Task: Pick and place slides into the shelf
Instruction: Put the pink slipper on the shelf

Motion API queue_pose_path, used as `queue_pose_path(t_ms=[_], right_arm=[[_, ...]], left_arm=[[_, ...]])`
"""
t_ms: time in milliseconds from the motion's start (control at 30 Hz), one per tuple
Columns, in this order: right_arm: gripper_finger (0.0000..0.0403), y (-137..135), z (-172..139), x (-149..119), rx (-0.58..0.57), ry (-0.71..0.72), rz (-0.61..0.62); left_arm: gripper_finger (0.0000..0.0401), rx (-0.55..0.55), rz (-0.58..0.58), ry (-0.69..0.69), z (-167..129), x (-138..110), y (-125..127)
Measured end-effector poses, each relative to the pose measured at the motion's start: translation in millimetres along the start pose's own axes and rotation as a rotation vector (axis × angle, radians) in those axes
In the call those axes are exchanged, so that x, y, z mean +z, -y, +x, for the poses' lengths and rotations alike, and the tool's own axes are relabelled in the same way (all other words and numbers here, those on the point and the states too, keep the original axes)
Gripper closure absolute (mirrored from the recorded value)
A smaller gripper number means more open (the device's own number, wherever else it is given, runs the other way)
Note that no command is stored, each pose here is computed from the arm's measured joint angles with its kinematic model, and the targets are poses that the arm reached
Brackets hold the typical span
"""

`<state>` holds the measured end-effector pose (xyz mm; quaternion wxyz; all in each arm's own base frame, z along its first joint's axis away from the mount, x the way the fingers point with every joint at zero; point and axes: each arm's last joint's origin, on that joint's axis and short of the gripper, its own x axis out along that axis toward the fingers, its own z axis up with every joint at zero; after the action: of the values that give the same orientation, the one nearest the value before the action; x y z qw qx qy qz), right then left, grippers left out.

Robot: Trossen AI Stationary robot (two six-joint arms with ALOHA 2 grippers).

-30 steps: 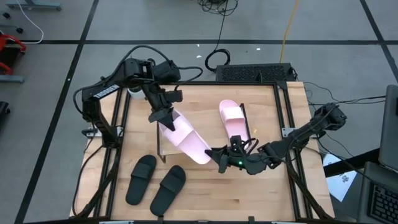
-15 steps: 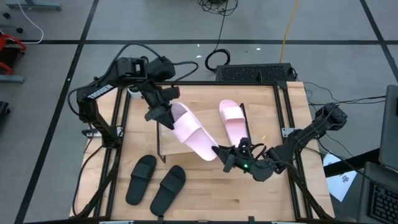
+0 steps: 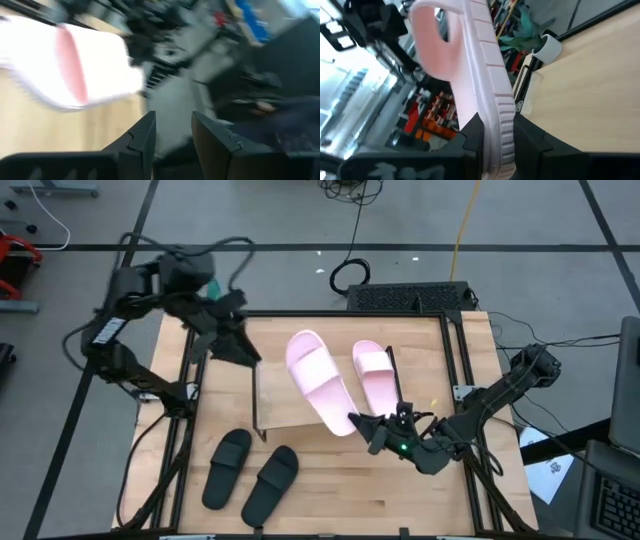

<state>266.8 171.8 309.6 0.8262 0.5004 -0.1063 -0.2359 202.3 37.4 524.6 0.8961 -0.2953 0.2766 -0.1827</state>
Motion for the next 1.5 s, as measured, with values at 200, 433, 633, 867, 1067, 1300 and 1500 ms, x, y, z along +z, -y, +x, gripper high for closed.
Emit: queue_pose_path(t_ms=[200, 433, 633, 867, 1067, 1300, 1500], right_arm=[[0.0345, 0, -14, -2, -0.040, 0.132, 0.017], [0.0345, -3, -13, -8, -0.032, 0.175, 0.110], [0.0345, 9, -14, -36, -0.011, 0.133, 0.296], [0.0345, 18, -17, -67, 0.008, 0.181, 0.454], [0.0345, 34, -20, -93, 0.001, 0.243, 0.509], [0.0347, 41, -13, -101, 0.004, 0.236, 0.512], [0.0347, 57, 11, -101, -0.022, 0.166, 0.477]], left_arm=[[0.0279, 0.324, 0.142, 0.101, -21, -12, 6], [0.0279, 0.578, 0.143, 0.070, -23, -19, -3], [0.0279, 0.661, 0.136, -0.001, -11, -22, -19], [0.0279, 0.689, 0.092, -0.097, 12, -29, -45], [0.0279, 0.701, 0.062, -0.160, 29, -36, -65], [0.0279, 0.707, 0.056, -0.195, 36, -40, -73], [0.0279, 0.706, 0.058, -0.197, 36, -40, -73]])
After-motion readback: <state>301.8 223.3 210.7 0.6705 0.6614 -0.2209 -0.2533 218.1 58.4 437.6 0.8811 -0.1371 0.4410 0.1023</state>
